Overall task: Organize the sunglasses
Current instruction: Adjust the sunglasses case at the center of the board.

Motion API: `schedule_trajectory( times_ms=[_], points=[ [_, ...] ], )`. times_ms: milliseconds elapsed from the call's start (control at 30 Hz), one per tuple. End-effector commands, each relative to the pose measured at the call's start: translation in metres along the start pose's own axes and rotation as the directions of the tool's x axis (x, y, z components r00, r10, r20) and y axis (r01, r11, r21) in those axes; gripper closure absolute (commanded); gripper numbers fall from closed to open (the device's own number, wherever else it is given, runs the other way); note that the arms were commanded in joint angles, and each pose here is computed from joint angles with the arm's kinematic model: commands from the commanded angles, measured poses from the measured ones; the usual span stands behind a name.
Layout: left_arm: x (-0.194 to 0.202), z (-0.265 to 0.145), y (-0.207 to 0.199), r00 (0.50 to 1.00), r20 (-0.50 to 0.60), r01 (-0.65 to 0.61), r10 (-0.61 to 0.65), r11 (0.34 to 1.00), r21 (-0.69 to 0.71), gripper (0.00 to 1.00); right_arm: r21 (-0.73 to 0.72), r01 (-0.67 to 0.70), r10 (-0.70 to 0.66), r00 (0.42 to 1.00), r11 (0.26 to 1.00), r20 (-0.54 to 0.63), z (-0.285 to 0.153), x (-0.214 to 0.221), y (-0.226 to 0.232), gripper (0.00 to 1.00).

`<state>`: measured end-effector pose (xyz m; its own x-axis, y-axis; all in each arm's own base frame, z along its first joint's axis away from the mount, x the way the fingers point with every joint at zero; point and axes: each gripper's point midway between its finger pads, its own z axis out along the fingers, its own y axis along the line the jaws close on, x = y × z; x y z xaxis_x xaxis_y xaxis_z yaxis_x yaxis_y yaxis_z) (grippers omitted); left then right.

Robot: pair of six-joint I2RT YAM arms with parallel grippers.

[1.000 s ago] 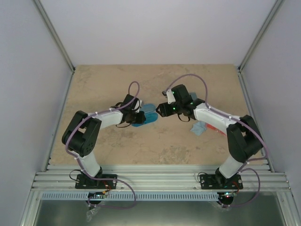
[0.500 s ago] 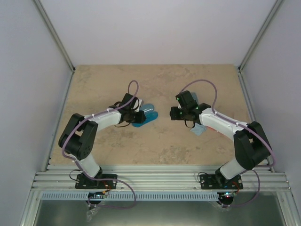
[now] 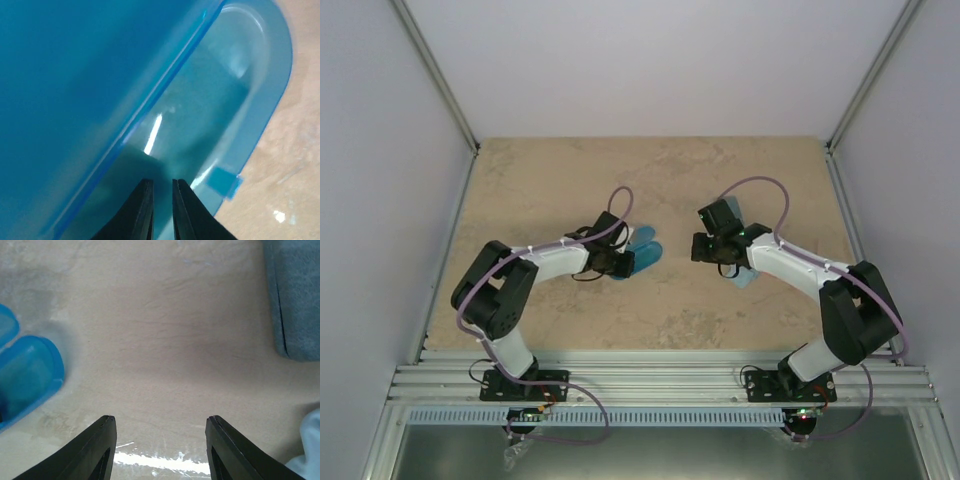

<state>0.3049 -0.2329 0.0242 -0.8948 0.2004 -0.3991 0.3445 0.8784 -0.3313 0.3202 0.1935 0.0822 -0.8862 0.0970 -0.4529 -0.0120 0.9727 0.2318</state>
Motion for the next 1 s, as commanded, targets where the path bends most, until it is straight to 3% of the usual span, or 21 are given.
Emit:
schedule_trajectory(
  times_ms=[0,167,533,967],
  points=[
    [0.020,0.013,0.007,0.995,-0.069,-0.073,0.065,0.992,-0.105,0.87,0.046,-0.039,0.040,0.999,0.998,-0.004,0.001,0.006,-0.013,0.50],
    [0.023,0.017,0.021,0.994,-0.088,-0.089,0.072,0.975,-0.204,0.87,0.098,-0.057,0.060,0.998,0.994,-0.025,0.005,0.016,-0.027,0.49],
    [0.004,0.009,0.030,0.993,-0.059,-0.115,0.103,0.952,-0.285,0.86,0.349,-0.085,0.103,0.994,0.933,-0.033,0.000,0.037,-0.080,0.49],
    [-0.020,-0.018,-0.009,0.995,0.036,-0.090,0.096,0.987,-0.135,0.81,0.426,-0.089,0.131,0.989,0.901,-0.071,0.005,0.061,-0.102,0.55]
  ],
)
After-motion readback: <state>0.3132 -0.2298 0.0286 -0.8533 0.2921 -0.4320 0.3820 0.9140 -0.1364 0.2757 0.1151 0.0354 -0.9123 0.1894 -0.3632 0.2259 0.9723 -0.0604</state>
